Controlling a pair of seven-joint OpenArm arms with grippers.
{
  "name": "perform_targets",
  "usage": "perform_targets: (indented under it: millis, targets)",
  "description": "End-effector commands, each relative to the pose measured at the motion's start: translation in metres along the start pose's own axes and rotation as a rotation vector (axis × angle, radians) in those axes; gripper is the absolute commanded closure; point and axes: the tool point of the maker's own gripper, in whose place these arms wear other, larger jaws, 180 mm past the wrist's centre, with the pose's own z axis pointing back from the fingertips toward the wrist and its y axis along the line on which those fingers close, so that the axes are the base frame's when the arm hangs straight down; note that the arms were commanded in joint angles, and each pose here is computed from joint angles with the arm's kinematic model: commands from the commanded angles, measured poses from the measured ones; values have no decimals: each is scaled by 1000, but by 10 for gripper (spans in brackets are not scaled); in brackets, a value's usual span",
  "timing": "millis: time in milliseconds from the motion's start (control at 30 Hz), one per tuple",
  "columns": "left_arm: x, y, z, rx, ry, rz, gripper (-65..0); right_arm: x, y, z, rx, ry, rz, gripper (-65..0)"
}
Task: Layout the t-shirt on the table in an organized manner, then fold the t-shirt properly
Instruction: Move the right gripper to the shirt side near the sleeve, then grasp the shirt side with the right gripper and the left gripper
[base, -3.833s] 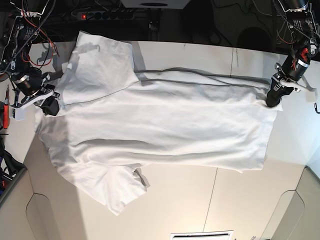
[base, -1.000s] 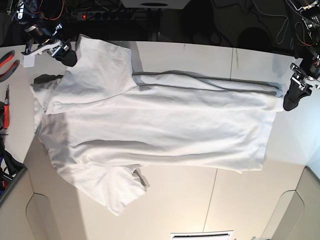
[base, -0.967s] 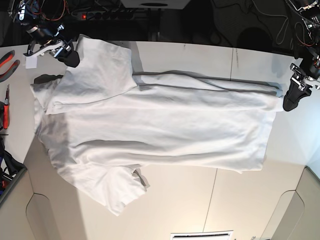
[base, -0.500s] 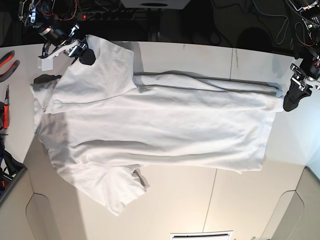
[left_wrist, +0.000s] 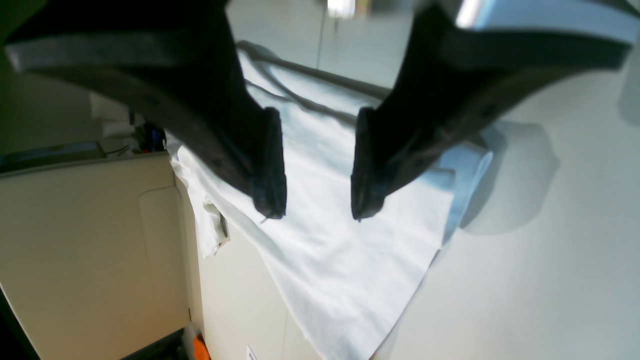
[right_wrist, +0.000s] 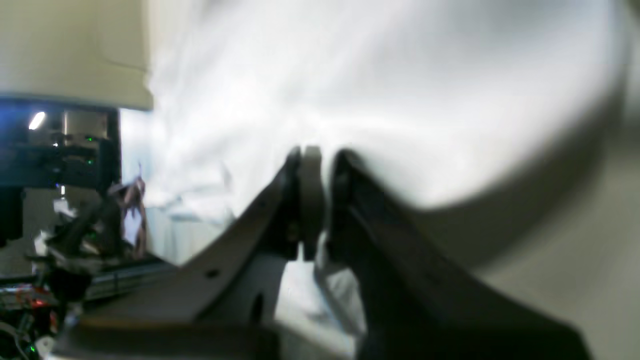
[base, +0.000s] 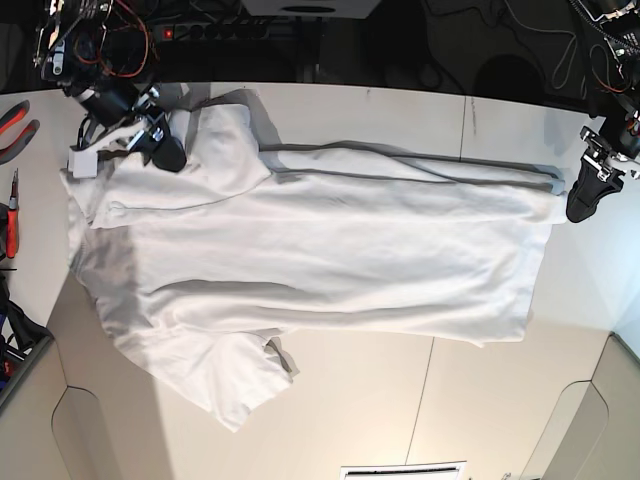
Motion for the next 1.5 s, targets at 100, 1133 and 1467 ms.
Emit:
perform_targets:
  millis: [100, 1133, 1467]
  targets:
    - [17, -7, 2, -22, -37, -30, -254, 38, 33, -20, 93, -69, 51, 0]
    - [17, -7, 2, -22, -37, -30, -254, 131, 112, -77, 147, -211, 353, -219]
    - [17, -7, 2, -23, -37, -30, -254, 137, 102, -83, 47, -167, 427, -219]
